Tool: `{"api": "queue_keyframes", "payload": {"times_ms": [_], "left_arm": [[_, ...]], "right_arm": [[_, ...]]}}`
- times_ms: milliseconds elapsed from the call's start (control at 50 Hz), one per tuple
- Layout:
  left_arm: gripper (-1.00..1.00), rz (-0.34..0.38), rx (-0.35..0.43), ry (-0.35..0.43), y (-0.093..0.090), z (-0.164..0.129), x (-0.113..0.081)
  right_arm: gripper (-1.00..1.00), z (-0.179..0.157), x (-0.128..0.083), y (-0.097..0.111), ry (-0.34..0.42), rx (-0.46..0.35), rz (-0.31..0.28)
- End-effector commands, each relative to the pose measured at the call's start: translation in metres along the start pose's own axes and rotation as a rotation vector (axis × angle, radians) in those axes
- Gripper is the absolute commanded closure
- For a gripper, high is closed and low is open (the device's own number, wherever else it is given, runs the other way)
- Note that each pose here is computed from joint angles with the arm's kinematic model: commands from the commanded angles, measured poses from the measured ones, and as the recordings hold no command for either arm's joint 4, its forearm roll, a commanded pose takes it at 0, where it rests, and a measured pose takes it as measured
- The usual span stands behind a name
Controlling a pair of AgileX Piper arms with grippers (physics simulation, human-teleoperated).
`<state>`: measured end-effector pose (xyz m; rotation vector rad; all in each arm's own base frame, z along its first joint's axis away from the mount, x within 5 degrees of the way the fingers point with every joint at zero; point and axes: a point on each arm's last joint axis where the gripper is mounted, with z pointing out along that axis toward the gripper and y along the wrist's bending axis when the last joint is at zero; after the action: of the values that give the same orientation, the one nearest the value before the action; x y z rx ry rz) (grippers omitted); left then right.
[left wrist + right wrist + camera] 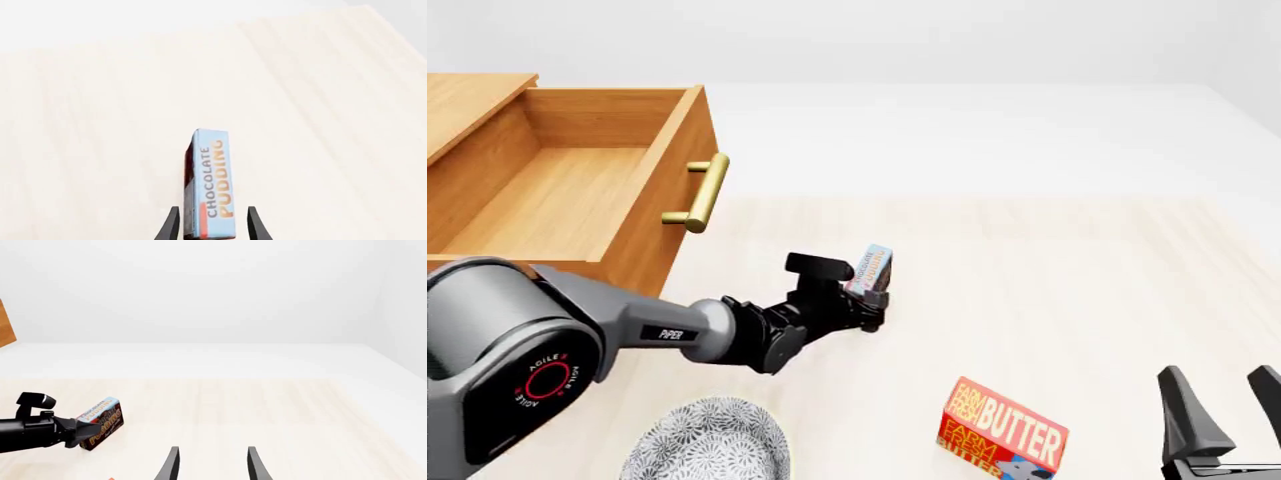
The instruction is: Put the chocolate pudding in the top drawer of the cabinet and close it.
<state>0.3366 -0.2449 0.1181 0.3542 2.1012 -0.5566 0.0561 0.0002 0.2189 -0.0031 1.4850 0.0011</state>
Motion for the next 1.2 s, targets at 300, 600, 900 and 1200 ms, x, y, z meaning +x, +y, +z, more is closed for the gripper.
{"api": "queue_keyframes", "payload": {"times_ms": [300,600,900,1200], "left_arm": [[1.00,0.022,0.001,-0.013,0.000,-0.001,-0.003],[1.00,0.061,0.009,-0.048,-0.004,-0.024,-0.019],[1.00,0.103,0.041,-0.101,-0.018,-0.057,-0.038],[1.00,0.131,0.064,-0.141,-0.028,-0.089,-0.052]], "right_arm": [[-1.00,0.000,0.000,0.000,0.000,0.000,0.000],[-1.00,0.000,0.000,0.000,0.000,0.000,0.000],[-1.00,0.000,0.000,0.000,0.000,0.000,0.000],[-1.00,0.000,0.000,0.000,0.000,0.000,0.000]]}}
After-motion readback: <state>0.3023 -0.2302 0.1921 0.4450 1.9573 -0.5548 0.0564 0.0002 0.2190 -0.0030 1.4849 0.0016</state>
